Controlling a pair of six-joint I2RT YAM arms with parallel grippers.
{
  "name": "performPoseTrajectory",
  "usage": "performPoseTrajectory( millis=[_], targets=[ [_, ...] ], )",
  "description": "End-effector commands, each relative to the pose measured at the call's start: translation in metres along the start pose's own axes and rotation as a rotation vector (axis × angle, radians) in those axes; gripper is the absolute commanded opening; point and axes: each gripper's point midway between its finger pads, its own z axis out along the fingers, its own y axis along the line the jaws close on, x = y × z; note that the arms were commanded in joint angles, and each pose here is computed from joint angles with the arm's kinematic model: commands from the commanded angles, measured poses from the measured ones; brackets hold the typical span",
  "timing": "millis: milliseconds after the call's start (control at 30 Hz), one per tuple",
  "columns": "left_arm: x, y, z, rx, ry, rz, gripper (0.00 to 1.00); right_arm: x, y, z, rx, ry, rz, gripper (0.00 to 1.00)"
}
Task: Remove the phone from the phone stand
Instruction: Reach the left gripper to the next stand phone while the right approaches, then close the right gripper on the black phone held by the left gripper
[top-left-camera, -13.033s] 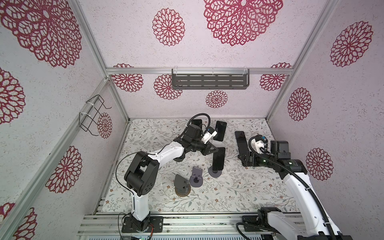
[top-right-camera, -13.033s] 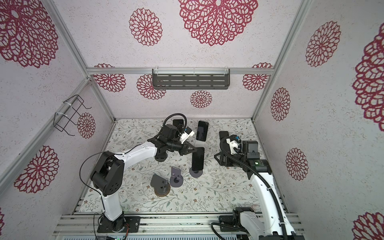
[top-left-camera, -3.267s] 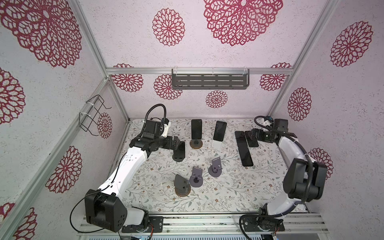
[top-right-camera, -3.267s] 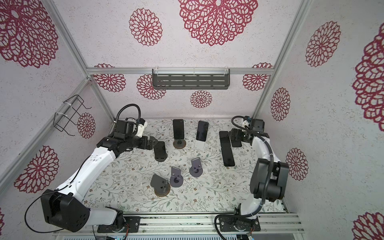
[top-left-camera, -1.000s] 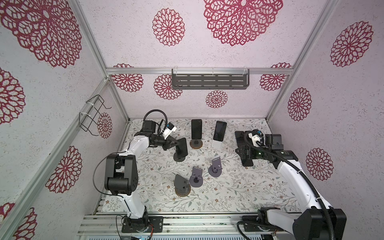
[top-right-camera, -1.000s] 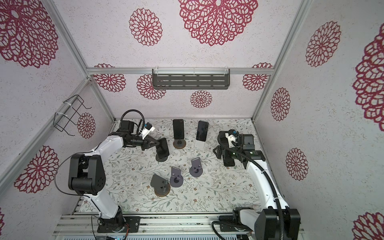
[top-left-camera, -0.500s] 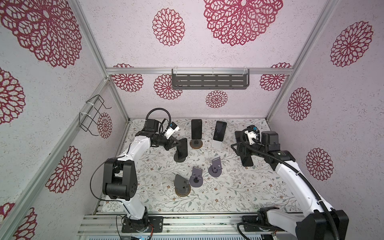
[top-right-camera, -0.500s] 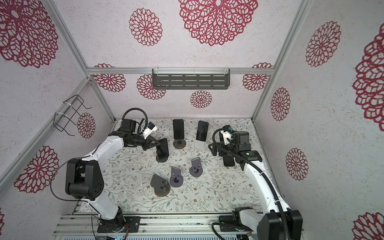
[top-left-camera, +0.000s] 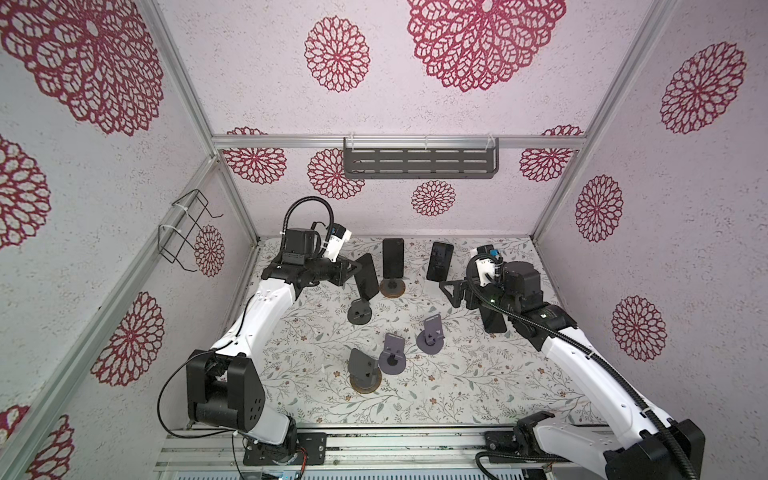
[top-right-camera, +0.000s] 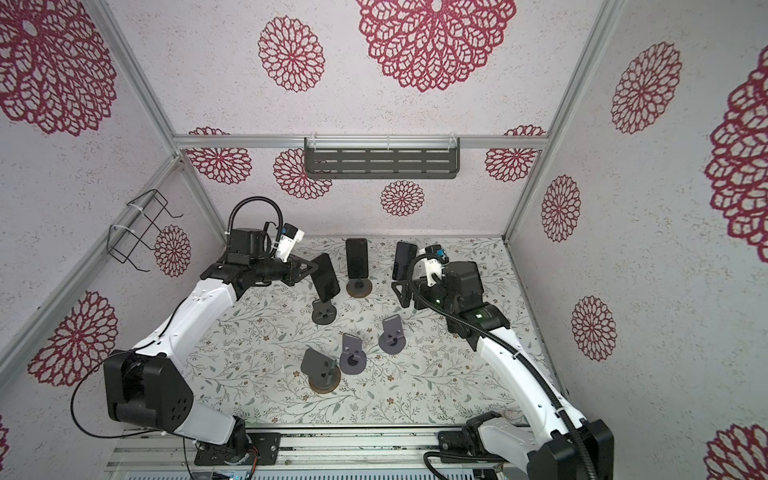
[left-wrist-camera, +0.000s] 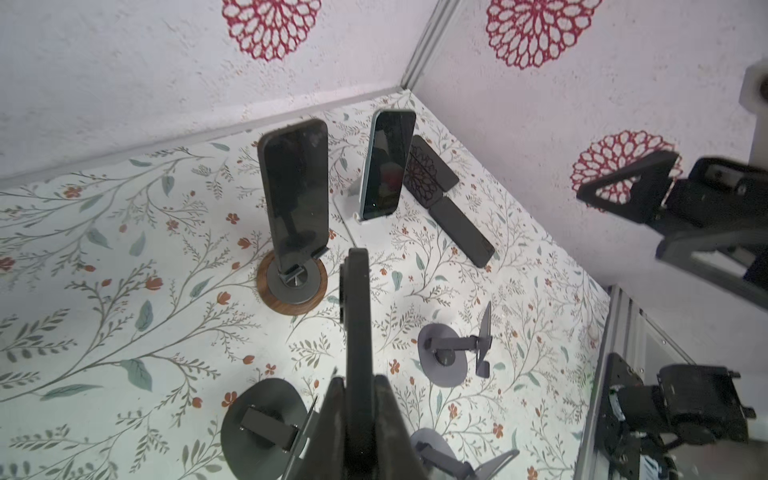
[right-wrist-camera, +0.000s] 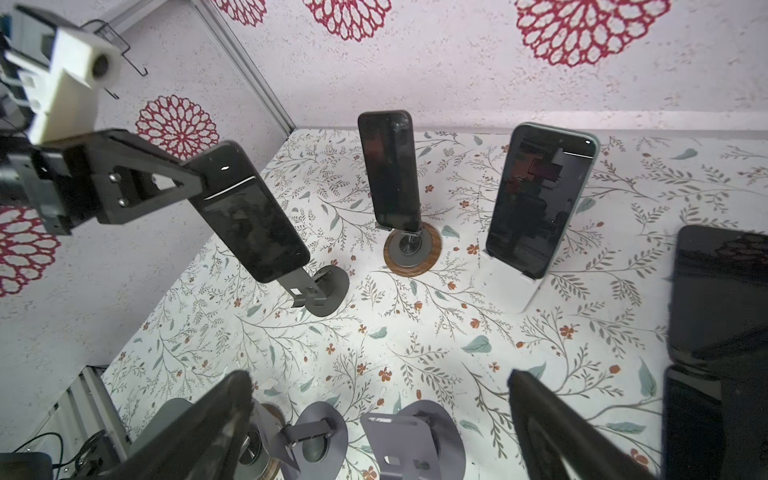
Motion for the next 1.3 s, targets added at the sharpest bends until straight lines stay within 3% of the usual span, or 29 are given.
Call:
performPoseTrajectory(
  millis=[0, 133, 200, 300, 433, 600, 833, 933, 1133, 1267],
  targets=[
    [-0.032, -0.019, -0.023, -0.045, -0.085, -0.102, 0.00, -0.018, 0.021, -0.003, -0.009, -0.096, -0.042, 0.99],
    [-0.024, -0.021, -0.020, -0.038, -0.037, -0.288, 0.00, -0.011, 0.051, 0.006, -0.066, -0.072, -0.084, 0.99],
    [-0.015, -0.028, -0.013, -0.020, 0.017, -0.323, 0.00, -0.006, 0.067, 0.011, -0.102, -0.050, -0.111, 0.99],
    [-0.009, -0.039, -0.005, 0.007, 0.043, -0.339, 0.00, 0.005, 0.079, 0.021, -0.101, 0.013, -0.135, 0.96],
    [-0.003, -0.062, 0.008, 0.132, 0.098, -0.384, 0.00, 0.019, 0.062, 0.037, 0.037, 0.126, -0.095, 0.89],
    [0.020, -0.068, 0.024, 0.136, 0.190, -0.396, 0.00, 0.033, 0.081, 0.048, -0.044, 0.190, -0.082, 0.85],
    [0.030, -0.072, 0.035, 0.220, 0.194, -0.412, 0.00, 0.044, 0.082, 0.056, -0.011, 0.305, -0.101, 0.75],
    [0.035, -0.077, 0.035, 0.255, 0.201, -0.419, 0.00, 0.051, 0.086, 0.063, -0.035, 0.334, -0.092, 0.77],
    [0.037, -0.078, 0.030, 0.257, 0.199, -0.398, 0.00, 0.058, 0.091, 0.085, -0.030, 0.380, -0.091, 0.91],
    [0.035, -0.077, 0.027, 0.253, 0.190, -0.392, 0.00, 0.064, 0.103, 0.096, -0.046, 0.399, -0.117, 0.91]
  ],
)
